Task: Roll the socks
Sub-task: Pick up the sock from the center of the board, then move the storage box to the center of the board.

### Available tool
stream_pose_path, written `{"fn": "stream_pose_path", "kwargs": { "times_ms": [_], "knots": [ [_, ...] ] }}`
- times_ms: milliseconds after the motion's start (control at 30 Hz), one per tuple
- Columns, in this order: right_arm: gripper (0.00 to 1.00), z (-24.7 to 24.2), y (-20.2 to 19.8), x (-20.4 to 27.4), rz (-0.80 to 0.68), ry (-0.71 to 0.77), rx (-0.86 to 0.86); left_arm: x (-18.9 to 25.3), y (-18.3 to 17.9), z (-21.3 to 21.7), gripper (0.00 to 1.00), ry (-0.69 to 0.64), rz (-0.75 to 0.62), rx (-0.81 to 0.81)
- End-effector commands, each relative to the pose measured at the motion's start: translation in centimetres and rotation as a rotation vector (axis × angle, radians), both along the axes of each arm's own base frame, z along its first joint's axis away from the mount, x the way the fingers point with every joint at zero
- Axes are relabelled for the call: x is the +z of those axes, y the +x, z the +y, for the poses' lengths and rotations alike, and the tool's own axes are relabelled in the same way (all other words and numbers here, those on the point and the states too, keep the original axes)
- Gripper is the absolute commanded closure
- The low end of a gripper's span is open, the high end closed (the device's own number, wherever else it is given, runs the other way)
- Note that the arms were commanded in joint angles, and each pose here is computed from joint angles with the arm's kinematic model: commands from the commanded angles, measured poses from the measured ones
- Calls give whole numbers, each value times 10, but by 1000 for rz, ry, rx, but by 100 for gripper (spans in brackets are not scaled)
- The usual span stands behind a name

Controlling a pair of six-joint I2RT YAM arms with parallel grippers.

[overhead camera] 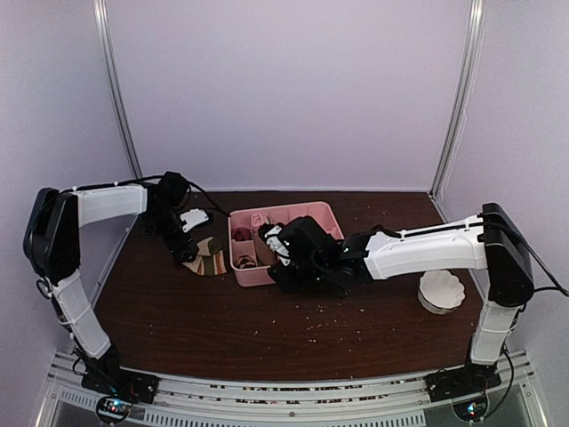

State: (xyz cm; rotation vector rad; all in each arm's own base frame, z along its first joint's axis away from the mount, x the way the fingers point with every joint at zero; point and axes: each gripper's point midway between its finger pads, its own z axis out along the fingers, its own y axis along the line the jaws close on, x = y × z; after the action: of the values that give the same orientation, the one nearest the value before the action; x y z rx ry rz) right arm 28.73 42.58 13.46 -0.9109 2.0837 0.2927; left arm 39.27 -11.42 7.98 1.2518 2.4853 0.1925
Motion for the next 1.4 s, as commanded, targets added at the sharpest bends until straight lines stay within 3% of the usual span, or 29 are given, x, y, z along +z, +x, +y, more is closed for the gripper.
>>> {"fn": "stream_pose_path", "kwargs": {
  "times_ms": [0,167,333,467,533,733,867,1000,1367],
  "knots": [
    [44,-6,-8,-10,52,57,-58,7,46,-14,2,-46,-39,8],
    [47,-16,-13,-16,74,100,-93,-13,54,-10,7,-78,47,32],
    [49,-14,-14,-20,89,116,-99,-42,29,-12,16,-110,203,6],
    [51,-6,-12,-24,98,122,-93,-52,26,-3,23,-79,241,45],
    [52,1,-12,-25,109,141,-86,-50,29,1,36,-64,249,62],
    [54,24,-9,-38,153,171,-58,-43,22,20,100,-28,273,93],
    [60,37,2,-50,171,142,-69,-16,11,23,100,-66,254,96],
    [62,40,21,-58,184,132,-103,39,-4,17,100,-135,187,74],
    [60,66,66,-53,197,129,-115,181,-88,-24,100,-480,104,-76]
  ]
}}
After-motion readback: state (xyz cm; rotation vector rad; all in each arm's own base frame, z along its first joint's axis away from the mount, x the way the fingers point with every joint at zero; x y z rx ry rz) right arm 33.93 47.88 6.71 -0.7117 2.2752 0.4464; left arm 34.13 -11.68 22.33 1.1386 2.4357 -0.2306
